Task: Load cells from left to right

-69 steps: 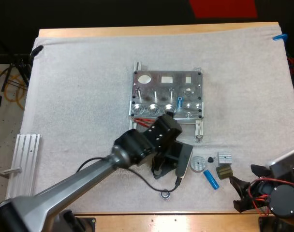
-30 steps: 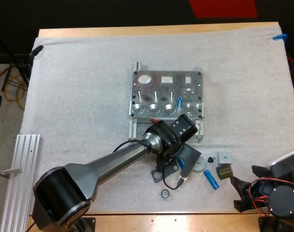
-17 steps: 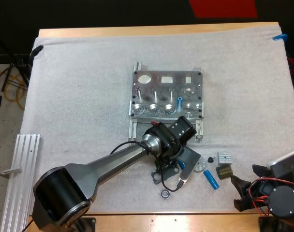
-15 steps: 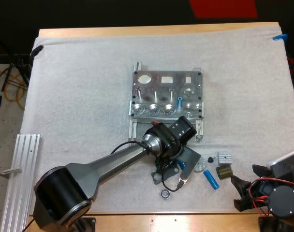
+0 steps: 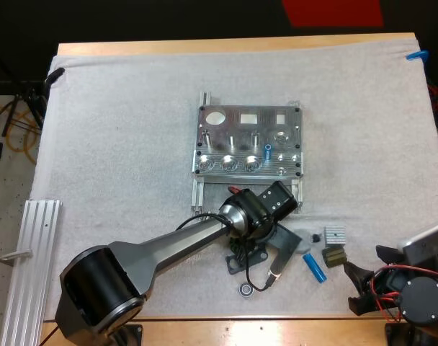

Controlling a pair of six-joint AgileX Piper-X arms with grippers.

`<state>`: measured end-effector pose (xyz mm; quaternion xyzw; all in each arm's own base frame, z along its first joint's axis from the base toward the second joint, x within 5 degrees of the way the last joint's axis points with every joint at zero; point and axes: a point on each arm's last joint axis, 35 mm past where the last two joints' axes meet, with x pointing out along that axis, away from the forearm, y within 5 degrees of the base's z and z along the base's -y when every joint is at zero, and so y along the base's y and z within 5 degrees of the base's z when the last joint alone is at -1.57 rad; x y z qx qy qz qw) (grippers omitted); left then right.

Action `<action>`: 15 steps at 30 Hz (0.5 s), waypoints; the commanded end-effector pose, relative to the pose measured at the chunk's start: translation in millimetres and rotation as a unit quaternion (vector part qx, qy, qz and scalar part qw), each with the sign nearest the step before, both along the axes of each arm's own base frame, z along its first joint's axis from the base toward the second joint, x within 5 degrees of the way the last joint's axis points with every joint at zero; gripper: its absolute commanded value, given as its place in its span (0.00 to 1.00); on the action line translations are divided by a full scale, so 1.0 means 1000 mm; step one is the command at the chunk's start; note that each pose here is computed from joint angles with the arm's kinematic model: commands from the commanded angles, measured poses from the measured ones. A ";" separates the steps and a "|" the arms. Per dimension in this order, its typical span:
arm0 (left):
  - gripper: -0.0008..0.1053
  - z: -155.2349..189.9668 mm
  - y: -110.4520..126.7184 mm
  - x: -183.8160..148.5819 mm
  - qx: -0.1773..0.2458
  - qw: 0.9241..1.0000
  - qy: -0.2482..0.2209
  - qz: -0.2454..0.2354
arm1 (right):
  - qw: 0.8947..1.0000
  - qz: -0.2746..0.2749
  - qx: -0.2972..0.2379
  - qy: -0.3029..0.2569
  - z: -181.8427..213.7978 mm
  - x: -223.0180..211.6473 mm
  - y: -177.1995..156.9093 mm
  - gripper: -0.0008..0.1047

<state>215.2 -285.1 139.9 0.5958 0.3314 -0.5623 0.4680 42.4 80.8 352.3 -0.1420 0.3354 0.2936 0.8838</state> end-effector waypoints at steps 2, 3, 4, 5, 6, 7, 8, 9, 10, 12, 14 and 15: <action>0.04 -0.012 0.004 -0.005 0.023 0.999 0.026 0.018 | 1.000 -0.001 0.002 -0.003 0.001 0.000 -0.001 0.58; 0.03 -0.011 0.004 -0.005 0.022 0.999 0.027 0.027 | 1.000 0.000 0.002 -0.003 0.001 0.000 -0.001 0.58; 0.03 -0.010 0.004 -0.005 0.021 0.999 0.028 0.033 | 1.000 0.000 0.003 -0.002 0.001 0.000 -0.001 0.58; 0.02 -0.008 0.004 -0.005 0.018 0.999 0.027 0.041 | 1.000 0.003 0.005 0.001 0.001 -0.001 -0.001 0.58; 0.01 -0.004 0.004 -0.005 0.012 0.998 0.025 0.048 | 1.000 0.007 0.009 0.006 0.001 -0.001 0.000 0.58; 0.01 -0.002 0.004 -0.005 0.008 0.998 0.023 0.053 | 1.000 0.011 0.012 0.010 0.001 -0.001 0.000 0.58; 0.01 0.005 0.003 -0.004 -0.003 0.998 0.018 0.064 | 1.000 0.016 0.016 0.014 0.001 -0.001 0.001 0.58; 0.01 0.015 0.003 -0.005 -0.016 0.997 0.014 0.077 | 0.999 0.023 0.020 0.020 0.002 -0.002 0.002 0.58; 0.01 0.019 0.004 -0.005 -0.019 0.996 0.013 0.081 | 0.999 0.026 0.023 0.024 0.002 -0.002 0.002 0.58; 0.01 0.048 0.008 -0.008 -0.042 0.994 0.010 0.102 | 0.998 0.028 0.044 0.036 0.003 -0.002 0.004 0.58; 0.01 0.070 0.017 -0.012 -0.064 0.989 0.016 0.131 | 0.997 0.031 0.060 0.039 0.005 -0.002 0.006 0.58; 0.01 0.087 0.025 -0.016 -0.081 0.984 0.027 0.154 | 0.996 0.037 0.070 0.041 0.006 -0.002 0.008 0.58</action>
